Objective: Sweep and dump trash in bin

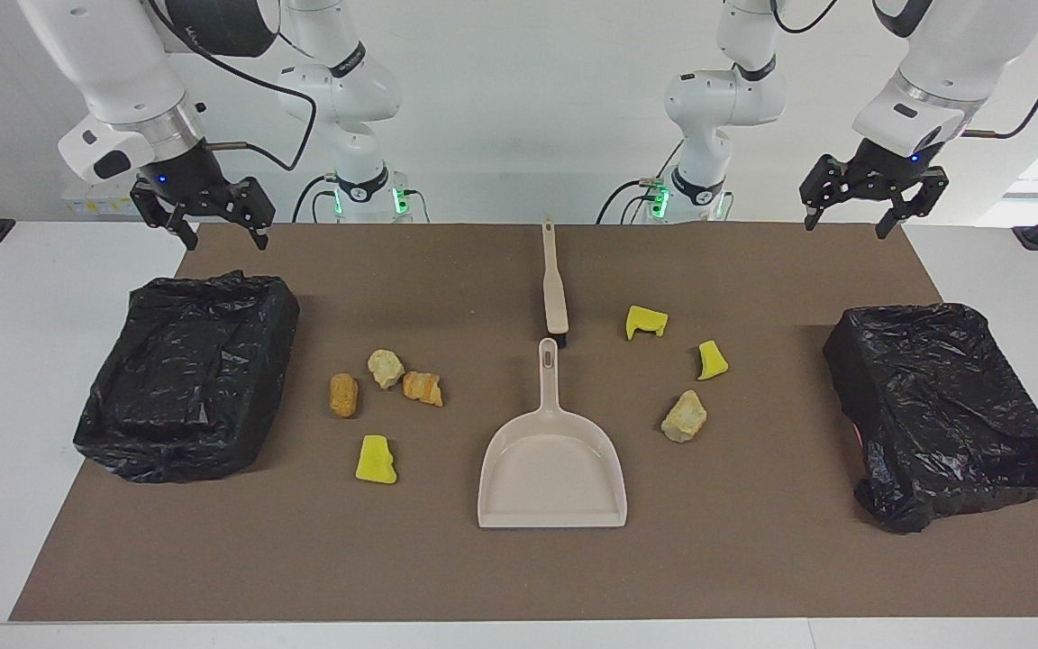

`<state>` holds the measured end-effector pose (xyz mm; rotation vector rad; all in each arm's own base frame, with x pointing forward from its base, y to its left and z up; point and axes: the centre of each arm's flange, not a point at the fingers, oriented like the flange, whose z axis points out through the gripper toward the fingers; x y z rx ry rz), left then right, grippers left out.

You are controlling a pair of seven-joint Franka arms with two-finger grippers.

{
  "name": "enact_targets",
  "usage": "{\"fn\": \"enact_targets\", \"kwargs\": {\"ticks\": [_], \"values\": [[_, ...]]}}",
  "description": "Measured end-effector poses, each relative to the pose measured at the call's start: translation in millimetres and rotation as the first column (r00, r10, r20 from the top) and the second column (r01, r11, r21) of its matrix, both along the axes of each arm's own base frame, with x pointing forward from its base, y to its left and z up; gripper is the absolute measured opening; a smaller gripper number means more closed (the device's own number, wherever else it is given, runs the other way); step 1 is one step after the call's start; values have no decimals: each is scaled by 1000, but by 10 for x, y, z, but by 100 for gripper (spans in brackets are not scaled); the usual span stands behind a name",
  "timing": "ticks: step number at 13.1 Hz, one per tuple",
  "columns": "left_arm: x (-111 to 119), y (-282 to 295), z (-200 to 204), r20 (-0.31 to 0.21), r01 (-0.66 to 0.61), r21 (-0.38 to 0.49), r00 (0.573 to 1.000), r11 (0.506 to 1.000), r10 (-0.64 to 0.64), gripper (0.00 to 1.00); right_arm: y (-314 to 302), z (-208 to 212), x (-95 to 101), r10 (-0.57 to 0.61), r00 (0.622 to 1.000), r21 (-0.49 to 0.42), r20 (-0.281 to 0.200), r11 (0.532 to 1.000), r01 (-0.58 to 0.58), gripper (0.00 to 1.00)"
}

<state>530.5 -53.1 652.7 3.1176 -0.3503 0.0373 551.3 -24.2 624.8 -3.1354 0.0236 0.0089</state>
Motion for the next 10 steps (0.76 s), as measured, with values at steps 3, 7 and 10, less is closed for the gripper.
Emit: {"fn": "enact_targets", "kwargs": {"ticks": [3, 7, 10], "values": [[-1, -9, 0, 0, 2, 0, 1000, 1000, -2, 100, 0, 0, 0, 0, 1000, 0, 0, 1000, 0, 100], [0, 1, 0, -1, 0, 0, 1000, 1000, 0, 100, 0, 0, 0, 0, 1000, 0, 0, 1000, 0, 100], [1, 14, 0, -1, -3, 0, 1000, 1000, 3, 100, 0, 0, 0, 0, 1000, 0, 0, 1000, 0, 100]]}}
